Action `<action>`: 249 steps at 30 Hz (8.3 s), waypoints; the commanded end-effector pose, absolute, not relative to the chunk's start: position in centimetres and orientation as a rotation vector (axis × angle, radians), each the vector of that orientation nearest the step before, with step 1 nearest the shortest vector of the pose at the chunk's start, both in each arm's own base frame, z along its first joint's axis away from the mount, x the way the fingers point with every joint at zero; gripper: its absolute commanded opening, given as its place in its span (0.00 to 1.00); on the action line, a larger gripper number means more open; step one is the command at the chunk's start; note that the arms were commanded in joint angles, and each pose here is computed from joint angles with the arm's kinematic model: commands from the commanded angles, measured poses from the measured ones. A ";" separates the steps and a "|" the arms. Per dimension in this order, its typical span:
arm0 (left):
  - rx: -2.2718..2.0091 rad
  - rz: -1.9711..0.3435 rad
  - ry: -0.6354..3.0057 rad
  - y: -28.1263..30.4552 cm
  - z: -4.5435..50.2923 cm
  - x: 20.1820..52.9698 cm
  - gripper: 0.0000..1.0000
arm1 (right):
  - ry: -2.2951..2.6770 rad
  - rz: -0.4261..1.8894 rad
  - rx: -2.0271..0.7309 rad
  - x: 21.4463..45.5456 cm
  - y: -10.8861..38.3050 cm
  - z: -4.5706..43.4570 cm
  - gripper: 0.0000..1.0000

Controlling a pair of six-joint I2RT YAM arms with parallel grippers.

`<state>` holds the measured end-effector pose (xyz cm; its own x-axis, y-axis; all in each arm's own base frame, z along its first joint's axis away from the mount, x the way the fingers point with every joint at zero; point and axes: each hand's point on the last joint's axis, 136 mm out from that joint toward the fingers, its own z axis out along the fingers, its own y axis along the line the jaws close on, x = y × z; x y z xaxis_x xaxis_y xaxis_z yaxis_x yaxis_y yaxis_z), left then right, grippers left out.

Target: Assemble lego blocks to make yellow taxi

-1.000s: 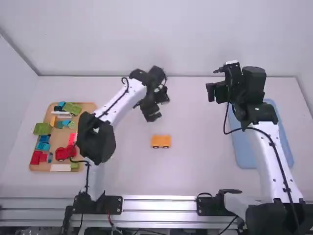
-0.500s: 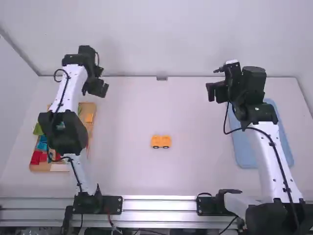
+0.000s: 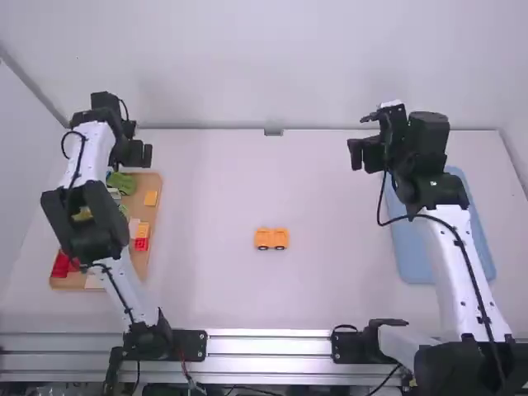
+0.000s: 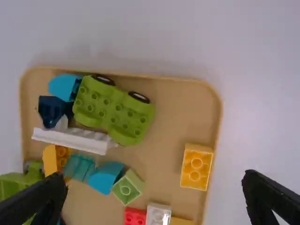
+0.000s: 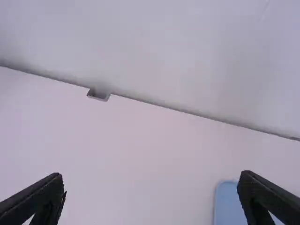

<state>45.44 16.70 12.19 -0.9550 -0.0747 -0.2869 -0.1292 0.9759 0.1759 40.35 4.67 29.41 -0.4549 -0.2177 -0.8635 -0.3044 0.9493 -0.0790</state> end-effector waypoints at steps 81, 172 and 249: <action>-0.110 -0.025 3.082 14.5 -0.1 40.9 0.55 | 1.954 0.255 -0.360 40.9 6.7 32.7 0.98; 0.971 -0.808 1.834 -17.0 22.6 36.4 0.27 | 1.539 1.265 -1.055 40.5 26.1 25.0 0.98; 0.604 -0.579 2.025 -14.1 16.7 39.6 0.99 | 2.209 0.309 -0.614 44.0 18.2 20.4 0.09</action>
<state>38.83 -15.18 16.86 -0.4637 0.1759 -0.8684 0.6678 0.7135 -0.2120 41.83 21.02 17.06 -0.6536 -0.2499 -0.7144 -0.6050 0.7397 0.2948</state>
